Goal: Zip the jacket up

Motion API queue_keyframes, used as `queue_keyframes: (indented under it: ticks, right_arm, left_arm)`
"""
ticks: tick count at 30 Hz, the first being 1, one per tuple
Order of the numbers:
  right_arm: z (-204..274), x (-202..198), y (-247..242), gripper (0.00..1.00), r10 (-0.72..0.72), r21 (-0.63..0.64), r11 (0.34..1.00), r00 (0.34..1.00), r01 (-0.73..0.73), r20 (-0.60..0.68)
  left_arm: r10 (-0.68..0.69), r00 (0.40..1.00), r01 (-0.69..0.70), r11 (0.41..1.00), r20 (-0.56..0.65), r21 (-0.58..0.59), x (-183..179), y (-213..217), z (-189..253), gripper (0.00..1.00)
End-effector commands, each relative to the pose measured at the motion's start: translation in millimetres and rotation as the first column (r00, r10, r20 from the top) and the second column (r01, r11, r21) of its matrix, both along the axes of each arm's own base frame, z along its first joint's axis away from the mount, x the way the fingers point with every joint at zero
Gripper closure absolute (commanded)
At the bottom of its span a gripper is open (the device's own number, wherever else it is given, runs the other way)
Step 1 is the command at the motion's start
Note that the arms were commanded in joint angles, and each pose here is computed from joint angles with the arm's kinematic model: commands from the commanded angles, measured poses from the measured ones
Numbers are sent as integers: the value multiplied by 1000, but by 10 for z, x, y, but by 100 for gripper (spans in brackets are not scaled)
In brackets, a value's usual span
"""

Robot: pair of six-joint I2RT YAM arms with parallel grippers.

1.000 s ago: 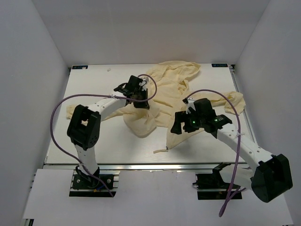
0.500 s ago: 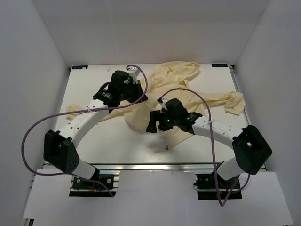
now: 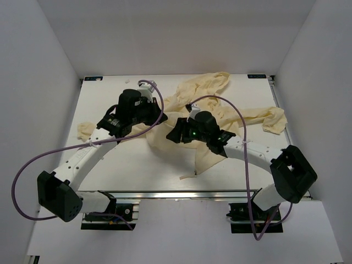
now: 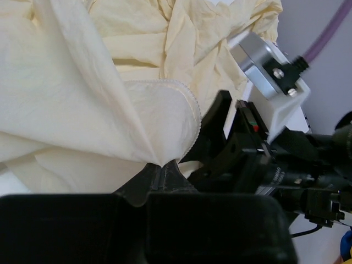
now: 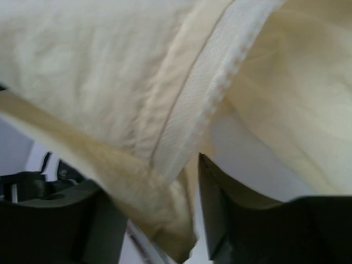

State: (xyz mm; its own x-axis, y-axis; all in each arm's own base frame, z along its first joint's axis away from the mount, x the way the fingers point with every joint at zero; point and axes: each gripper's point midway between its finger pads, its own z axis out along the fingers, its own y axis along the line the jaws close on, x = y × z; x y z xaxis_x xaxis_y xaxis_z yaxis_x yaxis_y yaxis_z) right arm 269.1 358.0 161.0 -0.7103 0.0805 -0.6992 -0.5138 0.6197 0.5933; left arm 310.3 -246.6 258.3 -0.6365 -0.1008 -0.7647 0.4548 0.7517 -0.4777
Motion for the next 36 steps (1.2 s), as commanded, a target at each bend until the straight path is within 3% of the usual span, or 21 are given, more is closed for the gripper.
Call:
queue_keyframes:
  ticks: [1,2,3,4,5,8,9,10,11,13,15,17,18,20,21,23,25,26,30,36]
  right_arm:
    - [374,-246,128,49,115,119,985,991,-123,75]
    - [447,-340,103,58,134,136,980,987,-145,88]
    - [473,-466,108,82,177,154,970,980,-189,89]
    - [461,-612,71,94,207,167,962,975,-217,75]
    - [476,-689,58,100,227,176,956,971,-236,70]
    - [438,-862,-26,100,241,147,959,970,-243,33]
    - [293,-914,-91,100,233,95,969,972,-229,-31]
    - [223,-959,-114,91,238,68,970,971,-234,-41]
    - [129,-1005,-141,76,239,48,971,969,-236,-62]
    - [-200,-1122,-245,62,225,-2,974,965,-227,-134]
    - [-380,-1228,-306,62,229,-17,972,956,-236,-184]
    - [-536,-1354,-382,55,253,-35,963,945,-265,-206]
    - [-549,-1399,-404,54,264,-42,960,943,-278,-202]
    - [-590,-1464,-476,54,295,-87,945,937,-315,-188]
    - [-587,-1459,-514,53,291,-107,944,940,-312,-180]
    - [-597,-1441,-658,46,252,-168,945,953,-280,-170]
    - [-504,-1383,-746,40,218,-198,950,967,-241,-131]
    - [-557,-1391,-856,31,184,-249,944,971,-218,-151]
    - [-384,-1046,-1223,14,-66,-388,921,996,39,-56]
    - [-259,-765,-1457,11,-218,-409,893,976,189,-24]
  left_arm:
    - [29,1000,-29,1000,3,9,11,49,14,100]
    - [33,999,-33,999,-8,16,24,49,-31,100]
    - [36,999,-36,999,-13,22,29,49,-59,100]
    - [41,999,-40,999,-20,30,40,58,-96,100]
    - [51,998,-50,998,-26,38,49,73,-122,99]
    - [88,995,-85,994,-43,70,91,126,-231,98]
    - [94,995,-90,993,-46,76,97,134,-253,96]
    - [91,994,-87,993,-52,76,90,129,-275,95]
    - [89,995,-84,993,-54,78,88,128,-284,93]
    - [70,995,-64,995,-70,76,55,105,-341,84]
    - [55,995,-49,996,-81,77,38,87,-400,76]
    - [21,994,-13,997,-108,79,-30,61,-485,65]
    - [8,992,3,996,-127,86,-63,56,-538,48]
    - [-8,985,26,994,-171,103,-156,75,-649,30]
    - [-13,983,34,993,-184,111,-187,87,-687,14]
    - [6,978,23,991,-209,132,-255,151,-752,5]
    - [23,970,14,989,-244,149,-350,218,-816,2]
    - [24,966,12,990,-256,139,-427,241,-820,2]
    - [-21,938,55,994,-346,90,-754,228,-927,2]
    - [-33,897,113,981,-441,156,-1254,86,-1254,2]
